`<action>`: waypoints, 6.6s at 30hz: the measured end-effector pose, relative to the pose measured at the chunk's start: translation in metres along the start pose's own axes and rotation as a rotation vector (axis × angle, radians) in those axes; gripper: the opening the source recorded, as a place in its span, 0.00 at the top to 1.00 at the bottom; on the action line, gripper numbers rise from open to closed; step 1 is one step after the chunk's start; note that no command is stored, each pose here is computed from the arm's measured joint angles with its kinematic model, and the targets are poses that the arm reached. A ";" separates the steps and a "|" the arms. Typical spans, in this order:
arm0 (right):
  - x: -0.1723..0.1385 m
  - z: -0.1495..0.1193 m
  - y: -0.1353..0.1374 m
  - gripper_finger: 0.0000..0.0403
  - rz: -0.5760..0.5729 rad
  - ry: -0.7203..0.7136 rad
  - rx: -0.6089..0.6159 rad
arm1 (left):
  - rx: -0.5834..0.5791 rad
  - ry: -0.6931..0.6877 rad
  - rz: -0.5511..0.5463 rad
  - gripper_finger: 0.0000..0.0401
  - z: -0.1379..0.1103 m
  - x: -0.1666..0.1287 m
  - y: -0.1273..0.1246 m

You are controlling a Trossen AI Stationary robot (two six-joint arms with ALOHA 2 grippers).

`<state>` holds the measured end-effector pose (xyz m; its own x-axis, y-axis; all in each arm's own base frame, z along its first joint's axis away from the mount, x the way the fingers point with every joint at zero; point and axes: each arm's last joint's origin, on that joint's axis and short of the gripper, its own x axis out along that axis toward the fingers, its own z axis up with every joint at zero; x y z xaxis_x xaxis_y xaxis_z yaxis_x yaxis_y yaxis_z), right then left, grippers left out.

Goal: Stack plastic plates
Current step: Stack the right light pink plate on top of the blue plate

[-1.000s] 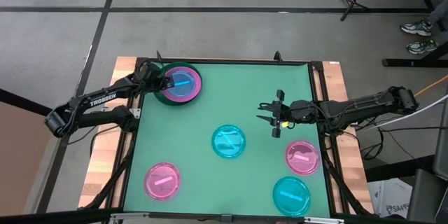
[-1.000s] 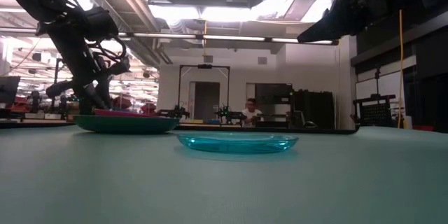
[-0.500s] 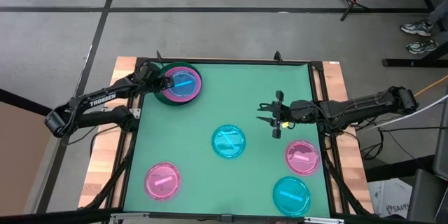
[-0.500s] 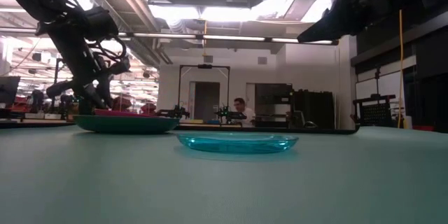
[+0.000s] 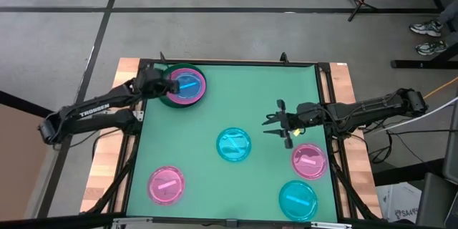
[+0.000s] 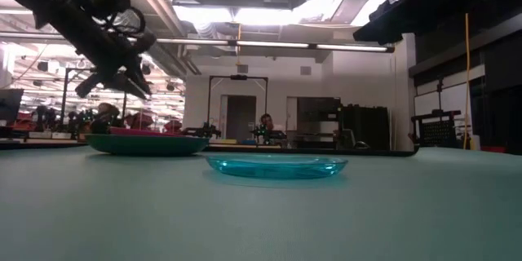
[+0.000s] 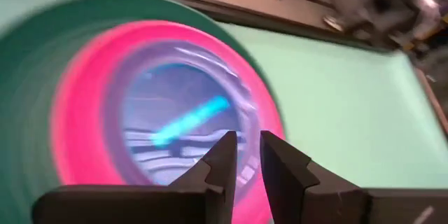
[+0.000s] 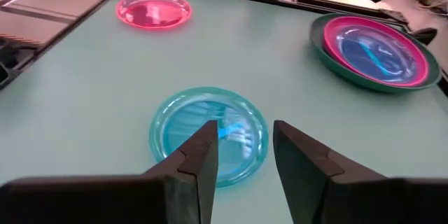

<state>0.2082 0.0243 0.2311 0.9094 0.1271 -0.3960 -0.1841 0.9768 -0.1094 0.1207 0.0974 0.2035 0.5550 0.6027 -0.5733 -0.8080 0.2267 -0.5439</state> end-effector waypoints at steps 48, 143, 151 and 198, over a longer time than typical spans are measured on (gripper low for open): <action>-0.028 -0.068 0.052 0.68 0.326 0.783 -0.202 | 0.360 0.066 -0.456 0.86 -0.108 -0.030 -0.086; 0.046 0.008 0.030 1.00 -0.284 0.305 -0.184 | 0.286 0.001 -0.584 0.86 -0.101 -0.036 -0.099; 0.050 0.020 -0.001 1.00 -0.401 0.170 -0.073 | 0.265 -0.026 -0.667 0.86 -0.107 -0.029 -0.111; 0.047 0.028 -0.042 1.00 -0.636 0.051 0.056 | 0.849 -0.526 -0.388 0.86 -0.122 0.007 -0.183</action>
<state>0.2689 -0.0062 0.2432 0.8152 -0.4878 -0.3122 0.4069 0.8660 -0.2906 0.2966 -0.0339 0.2244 0.8121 0.5835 -0.0070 -0.5807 0.8093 0.0879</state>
